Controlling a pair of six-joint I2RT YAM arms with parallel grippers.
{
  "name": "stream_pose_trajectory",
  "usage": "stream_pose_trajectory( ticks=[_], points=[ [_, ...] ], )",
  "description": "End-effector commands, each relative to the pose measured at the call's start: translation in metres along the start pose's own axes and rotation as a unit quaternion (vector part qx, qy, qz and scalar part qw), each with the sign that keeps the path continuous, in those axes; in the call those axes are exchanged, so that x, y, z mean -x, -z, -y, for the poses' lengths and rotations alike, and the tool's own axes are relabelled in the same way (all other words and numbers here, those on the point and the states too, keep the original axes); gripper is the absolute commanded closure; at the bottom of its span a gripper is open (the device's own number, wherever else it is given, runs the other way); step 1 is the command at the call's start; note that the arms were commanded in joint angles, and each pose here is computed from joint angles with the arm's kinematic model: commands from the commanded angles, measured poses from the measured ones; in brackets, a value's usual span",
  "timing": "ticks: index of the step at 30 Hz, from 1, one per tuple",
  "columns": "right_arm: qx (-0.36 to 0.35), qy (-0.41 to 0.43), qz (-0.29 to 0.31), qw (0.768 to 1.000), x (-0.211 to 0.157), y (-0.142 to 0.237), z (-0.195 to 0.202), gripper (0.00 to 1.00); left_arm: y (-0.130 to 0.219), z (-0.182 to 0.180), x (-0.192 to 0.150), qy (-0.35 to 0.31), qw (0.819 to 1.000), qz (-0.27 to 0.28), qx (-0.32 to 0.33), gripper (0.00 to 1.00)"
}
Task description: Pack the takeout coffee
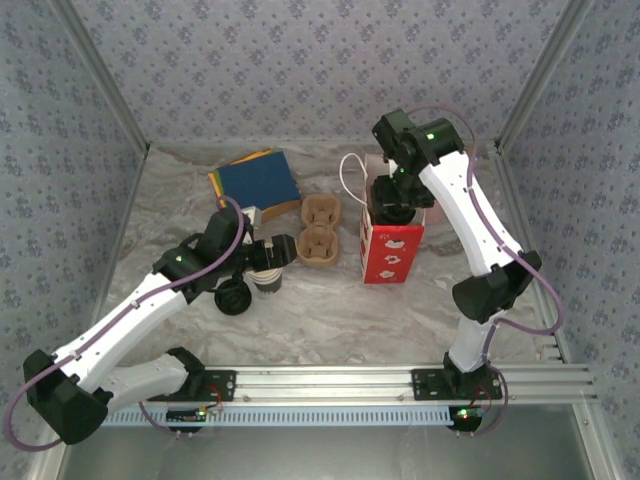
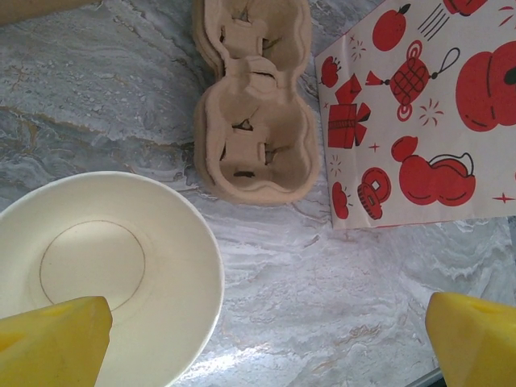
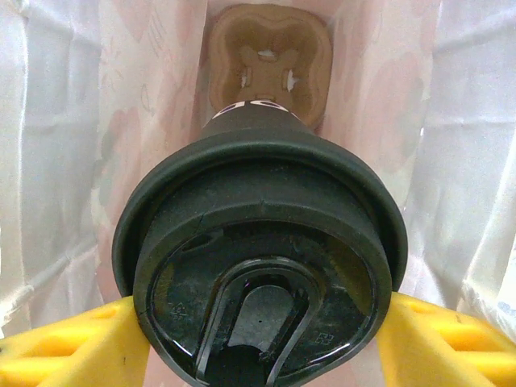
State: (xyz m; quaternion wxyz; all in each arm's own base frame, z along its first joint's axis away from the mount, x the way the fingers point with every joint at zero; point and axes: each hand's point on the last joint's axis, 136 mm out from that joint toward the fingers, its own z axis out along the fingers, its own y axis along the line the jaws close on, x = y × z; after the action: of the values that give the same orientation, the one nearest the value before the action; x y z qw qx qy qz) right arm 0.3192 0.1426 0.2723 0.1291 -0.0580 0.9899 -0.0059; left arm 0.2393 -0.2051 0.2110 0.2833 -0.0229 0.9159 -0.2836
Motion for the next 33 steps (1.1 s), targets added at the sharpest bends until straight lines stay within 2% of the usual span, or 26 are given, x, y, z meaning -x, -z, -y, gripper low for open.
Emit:
stream_pose_trajectory(
  ticks=[1,13,26,33],
  points=[
    [-0.026,0.021,-0.086,0.996,-0.037,-0.004,0.008,0.30,0.001,0.006,0.005,-0.009,1.000,0.008,-0.018,0.00],
    [-0.035,0.016,-0.120,0.992,-0.044,-0.016,0.009,0.30,0.002,0.017,0.016,-0.031,0.999,0.009,-0.026,0.00],
    [-0.027,-0.036,-0.151,0.987,-0.047,-0.025,0.009,0.30,0.021,0.042,0.043,-0.060,0.997,0.033,-0.042,0.00],
    [-0.032,-0.066,-0.170,0.983,-0.051,-0.032,0.013,0.29,0.027,0.050,0.045,-0.068,0.995,0.034,-0.058,0.00]
  ],
)
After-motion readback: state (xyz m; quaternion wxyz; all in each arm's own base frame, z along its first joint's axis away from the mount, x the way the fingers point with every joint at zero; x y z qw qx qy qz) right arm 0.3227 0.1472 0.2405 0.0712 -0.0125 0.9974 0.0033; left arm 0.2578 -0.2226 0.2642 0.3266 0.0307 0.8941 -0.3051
